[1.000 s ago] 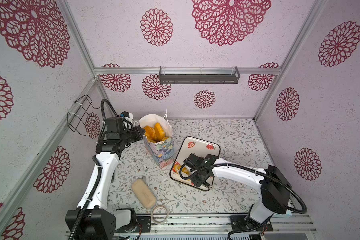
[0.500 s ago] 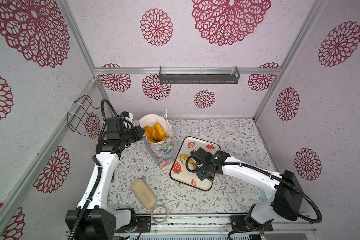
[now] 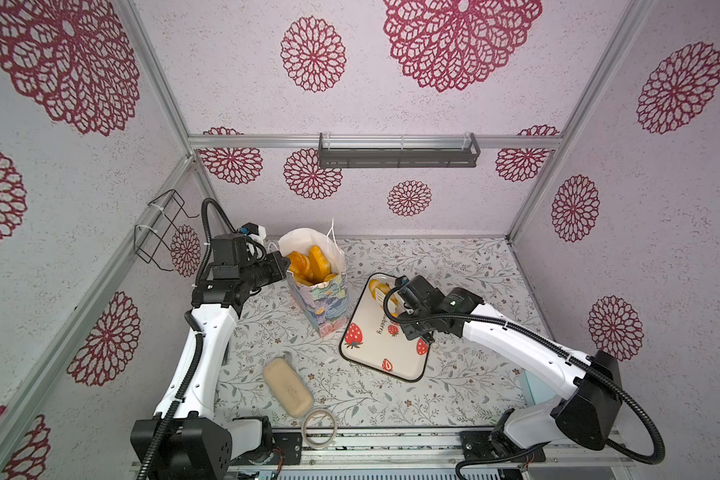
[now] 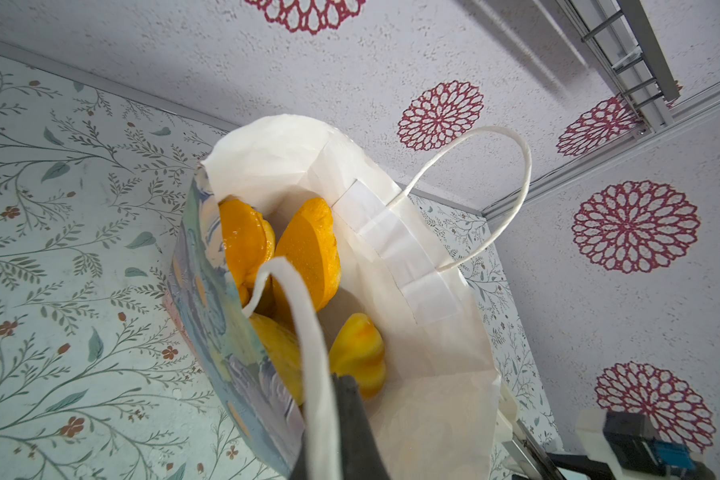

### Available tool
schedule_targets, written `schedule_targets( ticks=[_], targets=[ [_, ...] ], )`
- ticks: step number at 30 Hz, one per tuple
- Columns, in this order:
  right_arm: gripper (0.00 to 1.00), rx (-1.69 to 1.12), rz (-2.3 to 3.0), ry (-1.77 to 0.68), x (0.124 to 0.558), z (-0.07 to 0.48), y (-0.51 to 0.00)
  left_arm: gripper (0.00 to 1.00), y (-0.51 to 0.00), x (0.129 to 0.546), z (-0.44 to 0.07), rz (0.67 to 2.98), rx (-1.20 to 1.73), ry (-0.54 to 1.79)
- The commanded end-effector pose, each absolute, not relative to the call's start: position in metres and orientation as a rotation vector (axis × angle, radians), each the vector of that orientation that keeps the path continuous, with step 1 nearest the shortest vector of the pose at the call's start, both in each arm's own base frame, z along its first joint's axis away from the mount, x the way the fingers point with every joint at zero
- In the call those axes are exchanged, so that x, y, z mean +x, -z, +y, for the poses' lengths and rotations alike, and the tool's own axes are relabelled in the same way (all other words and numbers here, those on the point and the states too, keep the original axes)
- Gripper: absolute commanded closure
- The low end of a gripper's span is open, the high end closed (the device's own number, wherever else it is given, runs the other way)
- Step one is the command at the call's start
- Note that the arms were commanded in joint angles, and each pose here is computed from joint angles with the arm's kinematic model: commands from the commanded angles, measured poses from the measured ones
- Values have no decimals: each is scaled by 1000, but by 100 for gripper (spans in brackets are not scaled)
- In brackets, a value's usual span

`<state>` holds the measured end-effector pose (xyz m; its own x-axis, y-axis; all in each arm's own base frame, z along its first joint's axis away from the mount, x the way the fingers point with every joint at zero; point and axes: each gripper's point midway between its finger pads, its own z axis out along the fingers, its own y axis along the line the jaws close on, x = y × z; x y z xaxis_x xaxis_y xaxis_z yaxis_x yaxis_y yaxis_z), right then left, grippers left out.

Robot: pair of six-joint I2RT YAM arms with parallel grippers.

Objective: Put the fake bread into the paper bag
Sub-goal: 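Lift the long bun in the tongs and carry it over the bag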

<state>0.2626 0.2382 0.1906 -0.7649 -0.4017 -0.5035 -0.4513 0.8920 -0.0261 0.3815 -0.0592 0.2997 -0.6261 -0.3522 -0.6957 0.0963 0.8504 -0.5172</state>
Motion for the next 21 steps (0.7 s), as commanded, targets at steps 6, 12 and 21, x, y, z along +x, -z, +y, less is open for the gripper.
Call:
schedule_targets(
  ticks=[6, 12, 21],
  targets=[
    [63, -516, 2367, -182, 278, 236, -266, 100, -297, 384, -54, 2152, -205, 647],
    [63, -493, 2282, -244, 282, 241, -303, 100, -296, 385, -53, 2154, -208, 643],
    [63, -473, 2135, -401, 284, 256, -353, 100, -295, 386, -53, 2158, -209, 644]
  ],
)
